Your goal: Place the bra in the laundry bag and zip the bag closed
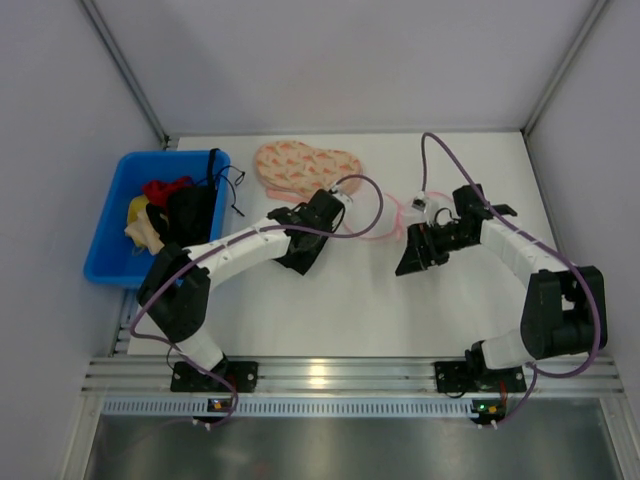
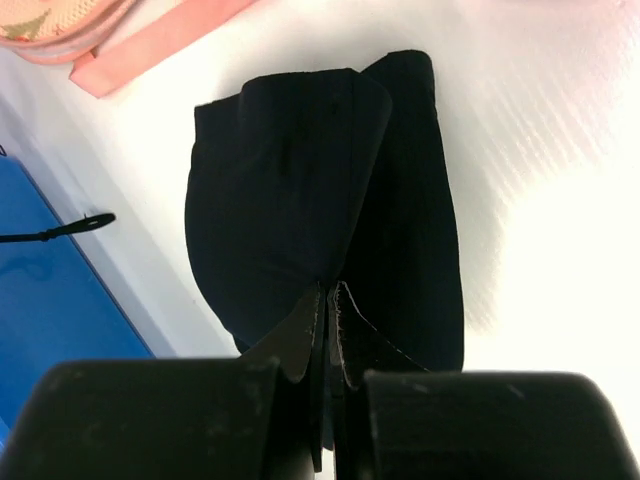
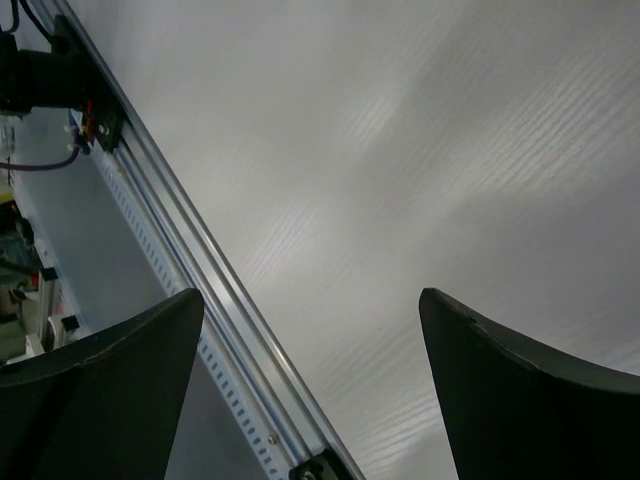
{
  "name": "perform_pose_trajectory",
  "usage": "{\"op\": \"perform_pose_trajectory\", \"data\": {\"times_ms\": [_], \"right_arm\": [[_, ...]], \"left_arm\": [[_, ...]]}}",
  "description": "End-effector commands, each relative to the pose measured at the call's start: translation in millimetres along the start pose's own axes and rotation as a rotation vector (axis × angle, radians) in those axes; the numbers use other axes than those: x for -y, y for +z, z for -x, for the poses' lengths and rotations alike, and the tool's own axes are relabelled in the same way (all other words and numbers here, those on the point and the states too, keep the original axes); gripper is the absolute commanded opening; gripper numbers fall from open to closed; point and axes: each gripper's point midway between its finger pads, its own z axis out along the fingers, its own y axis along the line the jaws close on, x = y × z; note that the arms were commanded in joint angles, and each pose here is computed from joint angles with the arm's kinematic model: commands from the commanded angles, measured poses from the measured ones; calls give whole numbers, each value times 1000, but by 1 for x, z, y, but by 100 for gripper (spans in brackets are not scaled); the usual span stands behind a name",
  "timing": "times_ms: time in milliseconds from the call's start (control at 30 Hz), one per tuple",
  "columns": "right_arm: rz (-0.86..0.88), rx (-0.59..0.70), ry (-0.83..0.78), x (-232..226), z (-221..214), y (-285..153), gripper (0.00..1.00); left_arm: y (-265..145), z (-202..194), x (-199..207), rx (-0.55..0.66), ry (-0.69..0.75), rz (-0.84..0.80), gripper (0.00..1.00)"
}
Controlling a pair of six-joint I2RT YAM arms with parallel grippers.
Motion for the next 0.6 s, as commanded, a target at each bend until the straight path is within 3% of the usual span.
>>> {"op": "perform_pose_trajectory", "data": {"times_ms": [0, 33, 100, 133, 200, 300, 433, 567], "right_arm": [[37, 186, -21, -8, 38, 1, 89], [60, 207, 109, -11, 36, 6, 90], [75, 334, 76, -13, 66, 6, 91], [87, 349, 155, -15, 68, 9, 90], [63, 381, 161, -13, 82, 17, 88], [57, 401, 216, -7, 95, 32, 80], [54, 422, 302, -1, 100, 51, 60], [58, 433, 278, -16, 112, 74, 58]], "left_arm": [[-14, 7, -5, 14, -27, -6, 0], [-13, 7, -3, 6, -34, -17, 0], [-10, 3, 1, -19, -60, -37, 0], [-7, 3, 2, -28, -76, -43, 0], [-4, 1, 2, -42, -123, -59, 0], [-1, 5, 2, -44, -145, -68, 0], [3, 12, 2, -40, -168, -59, 0], [10, 11, 3, -56, -183, -60, 0]]}}
